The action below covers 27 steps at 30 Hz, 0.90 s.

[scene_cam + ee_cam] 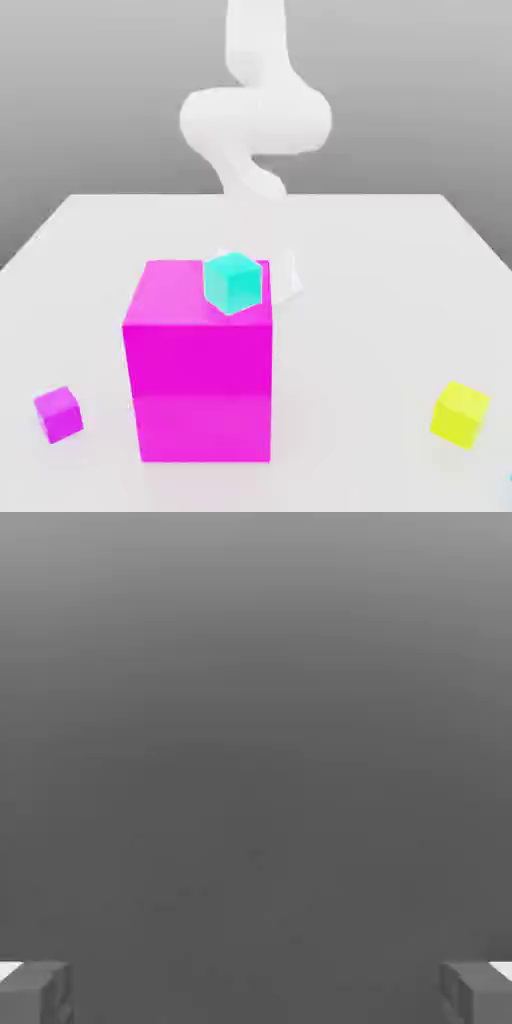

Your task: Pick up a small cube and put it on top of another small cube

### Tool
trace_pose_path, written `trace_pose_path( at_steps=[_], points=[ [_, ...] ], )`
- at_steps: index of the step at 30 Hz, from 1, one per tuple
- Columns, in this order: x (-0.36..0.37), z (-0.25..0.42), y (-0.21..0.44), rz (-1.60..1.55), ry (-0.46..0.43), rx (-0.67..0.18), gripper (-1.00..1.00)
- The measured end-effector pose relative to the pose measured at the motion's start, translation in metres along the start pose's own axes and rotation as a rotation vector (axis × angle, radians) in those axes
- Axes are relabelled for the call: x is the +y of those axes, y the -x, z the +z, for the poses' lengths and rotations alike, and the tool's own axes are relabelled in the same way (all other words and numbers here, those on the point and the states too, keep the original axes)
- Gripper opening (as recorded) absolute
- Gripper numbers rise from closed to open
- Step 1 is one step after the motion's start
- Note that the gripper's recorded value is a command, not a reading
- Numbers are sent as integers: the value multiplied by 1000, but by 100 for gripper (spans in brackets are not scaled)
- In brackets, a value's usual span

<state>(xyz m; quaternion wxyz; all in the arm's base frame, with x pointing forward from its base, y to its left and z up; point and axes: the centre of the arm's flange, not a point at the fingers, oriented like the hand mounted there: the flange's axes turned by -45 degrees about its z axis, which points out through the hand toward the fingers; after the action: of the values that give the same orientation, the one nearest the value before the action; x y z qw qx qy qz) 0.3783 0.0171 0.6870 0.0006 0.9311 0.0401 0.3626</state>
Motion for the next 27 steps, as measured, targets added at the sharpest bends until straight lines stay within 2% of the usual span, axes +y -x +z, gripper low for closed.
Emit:
trace_pose_path(
  at_steps=[7,14,27],
  points=[
    [-59,114,-6,-262,-93,-155,0],
    [-132,221,21,-527,-195,-293,0],
    [-277,388,158,-1032,-412,-526,0]
  ],
)
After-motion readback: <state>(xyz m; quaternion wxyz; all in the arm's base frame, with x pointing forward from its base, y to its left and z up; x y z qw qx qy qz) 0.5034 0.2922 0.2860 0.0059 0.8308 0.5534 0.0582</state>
